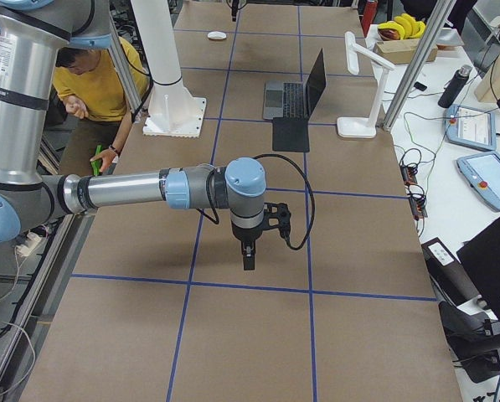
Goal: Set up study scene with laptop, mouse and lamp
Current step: 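Carry the white mouse toward the table with the left gripper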
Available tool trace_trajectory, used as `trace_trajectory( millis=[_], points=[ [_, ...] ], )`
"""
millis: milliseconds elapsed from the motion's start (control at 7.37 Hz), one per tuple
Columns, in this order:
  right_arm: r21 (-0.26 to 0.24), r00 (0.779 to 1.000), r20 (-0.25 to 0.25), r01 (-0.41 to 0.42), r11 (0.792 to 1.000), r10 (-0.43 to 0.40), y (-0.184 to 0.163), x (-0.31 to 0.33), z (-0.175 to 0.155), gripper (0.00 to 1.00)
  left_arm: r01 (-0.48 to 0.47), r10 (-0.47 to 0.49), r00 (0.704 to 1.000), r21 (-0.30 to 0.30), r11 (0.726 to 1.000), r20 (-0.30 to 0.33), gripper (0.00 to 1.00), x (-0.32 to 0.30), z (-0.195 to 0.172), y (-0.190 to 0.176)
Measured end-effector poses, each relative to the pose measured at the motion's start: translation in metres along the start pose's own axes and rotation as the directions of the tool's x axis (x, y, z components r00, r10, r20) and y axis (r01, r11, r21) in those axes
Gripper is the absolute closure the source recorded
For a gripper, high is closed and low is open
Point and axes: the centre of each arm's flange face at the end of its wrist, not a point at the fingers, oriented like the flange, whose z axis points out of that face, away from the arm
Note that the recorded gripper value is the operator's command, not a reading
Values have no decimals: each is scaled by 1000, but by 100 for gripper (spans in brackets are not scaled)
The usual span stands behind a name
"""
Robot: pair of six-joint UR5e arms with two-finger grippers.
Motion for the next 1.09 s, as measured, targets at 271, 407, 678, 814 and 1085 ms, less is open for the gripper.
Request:
trace_trajectory(
  millis=[271, 407, 678, 814, 1085],
  points=[
    [0, 1000, -2, 0, 1000, 0, 0, 0, 0, 0, 33, -33, 999, -11, 999, -33, 0, -19, 24, 19],
    [0, 1000, -4, 1, 1000, -1, 0, 0, 0, 0, 62, -63, 996, -11, 998, -65, 0, -25, 34, 26],
    [1, 1000, -8, 1, 1000, -1, 0, 1, 0, 0, 127, -131, 985, -44, 991, -113, 0, -17, 47, 37],
    [1, 1000, -9, 1, 1000, -1, 0, 1, 0, 0, 135, -143, 983, -68, 988, -117, 0, -11, 53, 41],
    [2, 1000, -9, 2, 1000, -2, -1, 1, 0, 0, 118, -129, 986, -104, 988, -103, 0, -6, 63, 47]
  ],
)
